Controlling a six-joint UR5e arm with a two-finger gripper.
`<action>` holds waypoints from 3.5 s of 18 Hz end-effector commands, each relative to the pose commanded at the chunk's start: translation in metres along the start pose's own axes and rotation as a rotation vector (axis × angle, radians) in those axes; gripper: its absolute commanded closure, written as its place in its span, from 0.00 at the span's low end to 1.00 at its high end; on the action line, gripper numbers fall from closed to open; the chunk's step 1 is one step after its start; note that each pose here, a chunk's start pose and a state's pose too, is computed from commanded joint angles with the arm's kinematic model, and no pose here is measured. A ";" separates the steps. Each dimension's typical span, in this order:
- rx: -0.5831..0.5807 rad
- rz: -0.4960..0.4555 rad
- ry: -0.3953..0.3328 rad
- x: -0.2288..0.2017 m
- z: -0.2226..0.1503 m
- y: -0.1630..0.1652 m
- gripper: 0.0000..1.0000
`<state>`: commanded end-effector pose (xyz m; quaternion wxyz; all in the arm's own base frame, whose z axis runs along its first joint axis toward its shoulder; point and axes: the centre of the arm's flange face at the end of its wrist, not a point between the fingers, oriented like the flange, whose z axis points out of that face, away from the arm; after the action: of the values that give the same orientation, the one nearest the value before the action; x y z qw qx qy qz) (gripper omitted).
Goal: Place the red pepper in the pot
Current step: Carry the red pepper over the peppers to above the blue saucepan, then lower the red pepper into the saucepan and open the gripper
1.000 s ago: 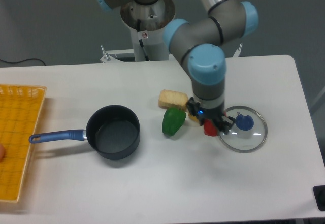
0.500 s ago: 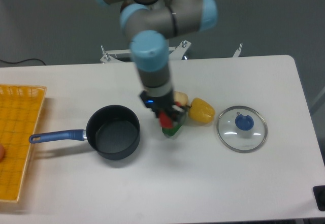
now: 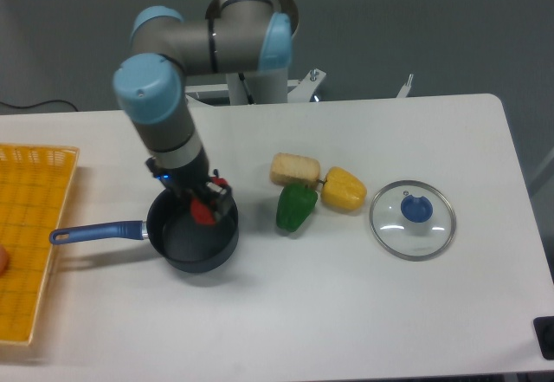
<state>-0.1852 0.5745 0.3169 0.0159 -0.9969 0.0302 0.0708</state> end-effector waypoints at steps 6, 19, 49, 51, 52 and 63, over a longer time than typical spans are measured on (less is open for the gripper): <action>-0.031 0.004 0.019 0.002 0.023 -0.001 0.93; -0.063 -0.021 0.039 0.010 0.061 -0.007 0.92; -0.138 -0.027 0.052 0.012 0.106 -0.008 0.51; -0.143 -0.025 0.050 0.013 0.107 -0.009 0.51; -0.143 -0.025 0.050 0.013 0.108 -0.009 0.51; -0.144 -0.023 0.045 0.013 0.107 -0.009 0.26</action>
<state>-0.1868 0.5865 0.2091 -0.0558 -0.9971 0.0139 0.0503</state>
